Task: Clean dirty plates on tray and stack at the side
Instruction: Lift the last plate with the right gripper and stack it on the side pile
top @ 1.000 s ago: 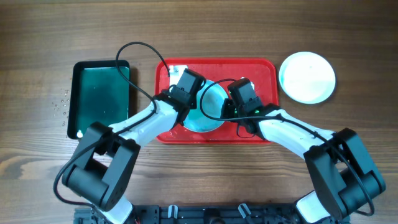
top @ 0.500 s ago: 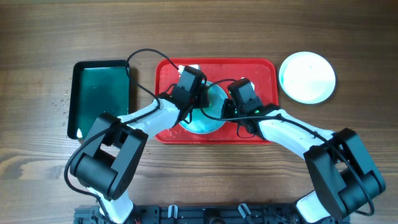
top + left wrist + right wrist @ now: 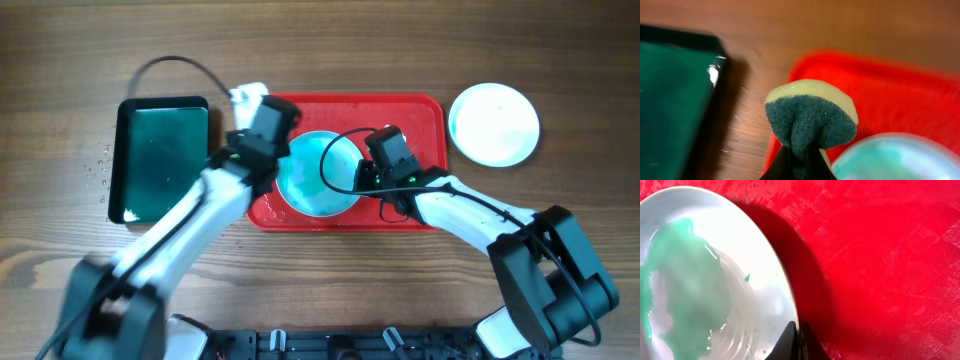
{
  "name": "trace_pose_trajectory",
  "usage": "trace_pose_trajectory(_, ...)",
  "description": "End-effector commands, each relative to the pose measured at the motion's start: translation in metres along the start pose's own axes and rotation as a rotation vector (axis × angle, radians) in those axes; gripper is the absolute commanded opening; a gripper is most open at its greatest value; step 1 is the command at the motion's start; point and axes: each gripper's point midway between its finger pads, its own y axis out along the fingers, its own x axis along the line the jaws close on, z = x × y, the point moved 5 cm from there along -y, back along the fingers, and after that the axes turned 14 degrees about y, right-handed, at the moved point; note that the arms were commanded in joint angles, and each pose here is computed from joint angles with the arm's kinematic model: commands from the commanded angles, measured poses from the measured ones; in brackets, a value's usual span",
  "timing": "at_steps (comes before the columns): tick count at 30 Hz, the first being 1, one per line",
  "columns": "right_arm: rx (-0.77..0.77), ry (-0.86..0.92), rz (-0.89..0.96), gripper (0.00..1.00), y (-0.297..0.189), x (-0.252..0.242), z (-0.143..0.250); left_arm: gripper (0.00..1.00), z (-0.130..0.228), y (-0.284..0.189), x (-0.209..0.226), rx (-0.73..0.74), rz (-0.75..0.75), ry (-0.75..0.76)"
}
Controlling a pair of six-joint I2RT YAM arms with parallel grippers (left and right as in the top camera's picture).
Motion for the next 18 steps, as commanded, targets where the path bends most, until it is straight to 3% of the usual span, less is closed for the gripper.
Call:
trace_pose_trajectory(1,0.036,-0.099,-0.028,0.04,-0.001,0.006,0.001,0.04,-0.023,-0.042,0.053,-0.079,-0.048,-0.250)
trace_pose_trajectory(5,-0.031,-0.183,-0.110,0.04,-0.033,0.033,-0.017,0.04,-0.010,-0.049,0.106,0.029,0.003,-0.429)
trace_pose_trajectory(7,-0.135,-0.268,-0.102,0.04,-0.065,0.046,-0.037,0.04,0.006,-0.042,0.132,0.127,0.020,-0.516)
trace_pose_trajectory(12,-0.343,-0.458,0.177,0.04,-0.133,0.045,-0.078,0.04,0.014,-0.037,0.164,0.159,0.040,-0.641)
trace_pose_trajectory(18,-0.608,-0.711,0.542,0.04,-0.196,0.065,-0.095,0.04,0.016,-0.035,0.169,0.168,0.027,-0.655)
